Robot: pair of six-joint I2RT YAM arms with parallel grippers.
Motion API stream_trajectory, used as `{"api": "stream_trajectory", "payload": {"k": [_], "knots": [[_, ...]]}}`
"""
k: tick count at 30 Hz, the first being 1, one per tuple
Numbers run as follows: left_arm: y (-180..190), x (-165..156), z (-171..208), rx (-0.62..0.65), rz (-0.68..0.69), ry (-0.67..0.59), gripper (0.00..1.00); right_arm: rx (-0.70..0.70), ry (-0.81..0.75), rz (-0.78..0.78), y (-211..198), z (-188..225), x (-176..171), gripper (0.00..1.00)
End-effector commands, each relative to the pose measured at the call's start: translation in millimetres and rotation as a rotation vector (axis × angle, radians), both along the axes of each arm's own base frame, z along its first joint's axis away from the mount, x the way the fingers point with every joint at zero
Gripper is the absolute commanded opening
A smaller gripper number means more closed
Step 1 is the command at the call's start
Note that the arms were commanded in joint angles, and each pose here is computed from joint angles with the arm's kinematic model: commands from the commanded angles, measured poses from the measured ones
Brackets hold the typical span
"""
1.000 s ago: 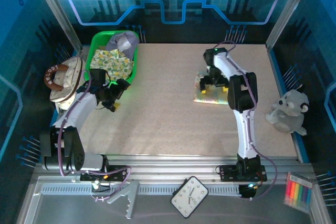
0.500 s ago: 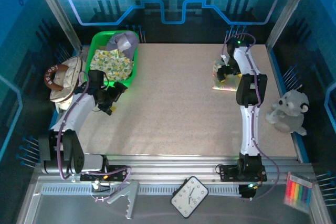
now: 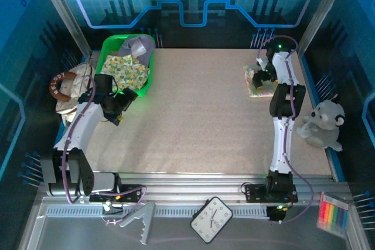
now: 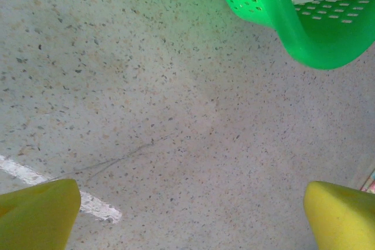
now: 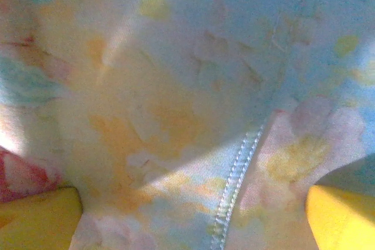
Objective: Fold and stack the skirts
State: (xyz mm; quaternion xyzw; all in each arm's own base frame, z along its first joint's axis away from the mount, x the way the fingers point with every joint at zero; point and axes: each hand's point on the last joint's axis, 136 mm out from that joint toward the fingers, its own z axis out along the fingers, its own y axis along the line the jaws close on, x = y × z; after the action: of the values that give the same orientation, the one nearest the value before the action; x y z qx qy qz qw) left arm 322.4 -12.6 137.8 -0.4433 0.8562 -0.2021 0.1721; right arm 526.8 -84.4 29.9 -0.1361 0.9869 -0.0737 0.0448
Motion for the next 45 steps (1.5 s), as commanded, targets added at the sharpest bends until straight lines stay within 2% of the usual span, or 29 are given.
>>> {"api": "stream_trajectory", "payload": {"k": [1, 5, 11, 15, 18, 19, 21, 22, 25, 28, 34, 41, 44, 45], "knots": [[8, -1, 15, 0.039, -0.008, -0.029, 0.99, 0.005, -0.037, -0.009, -2, 7, 7, 1.0], [13, 8, 28, 0.086, -0.054, -0.053, 0.99, 0.031, -0.149, -0.061, 10, 55, 16, 1.0], [33, 36, 50, 0.248, -0.143, -0.036, 0.99, 0.006, -0.401, -0.192, 32, 156, 9, 1.0], [45, 64, 48, 0.326, -0.189, -0.005, 0.99, 0.073, -0.538, -0.228, 70, 204, -13, 1.0], [50, 89, 42, 0.359, -0.229, 0.024, 0.98, 0.069, -0.631, -0.179, 106, 235, -38, 1.0], [52, 97, 40, 0.37, -0.24, 0.033, 0.96, 0.068, -0.67, -0.141, 122, 244, -47, 1.0], [56, 112, 33, 0.389, -0.257, 0.051, 0.9, 0.033, -0.773, -0.158, 138, 264, -63, 1.0], [57, 121, 31, 0.395, -0.268, 0.053, 0.88, 0.059, -0.803, -0.163, 150, 271, -72, 1.0], [58, 147, 21, 0.397, -0.302, 0.057, 0.78, 0.235, -0.825, -0.149, 180, 276, -94, 1.0], [56, 173, 9, 0.394, -0.337, 0.065, 0.67, 0.354, -0.819, -0.152, 191, 272, -105, 1.0], [52, 197, -25, 0.417, -0.42, 0.141, 0.59, 0.275, -0.83, -0.208, 167, 276, -116, 1.0], [54, 194, -58, 0.439, -0.464, 0.223, 0.55, 0.338, -0.891, -0.239, 155, 287, -124, 1.0], [52, 193, -65, 0.431, -0.476, 0.231, 0.44, 0.385, -0.891, -0.273, 151, 286, -126, 1.0], [53, 192, -64, 0.433, -0.472, 0.232, 0.36, 0.395, -0.888, -0.286, 148, 285, -126, 1.0]]}}
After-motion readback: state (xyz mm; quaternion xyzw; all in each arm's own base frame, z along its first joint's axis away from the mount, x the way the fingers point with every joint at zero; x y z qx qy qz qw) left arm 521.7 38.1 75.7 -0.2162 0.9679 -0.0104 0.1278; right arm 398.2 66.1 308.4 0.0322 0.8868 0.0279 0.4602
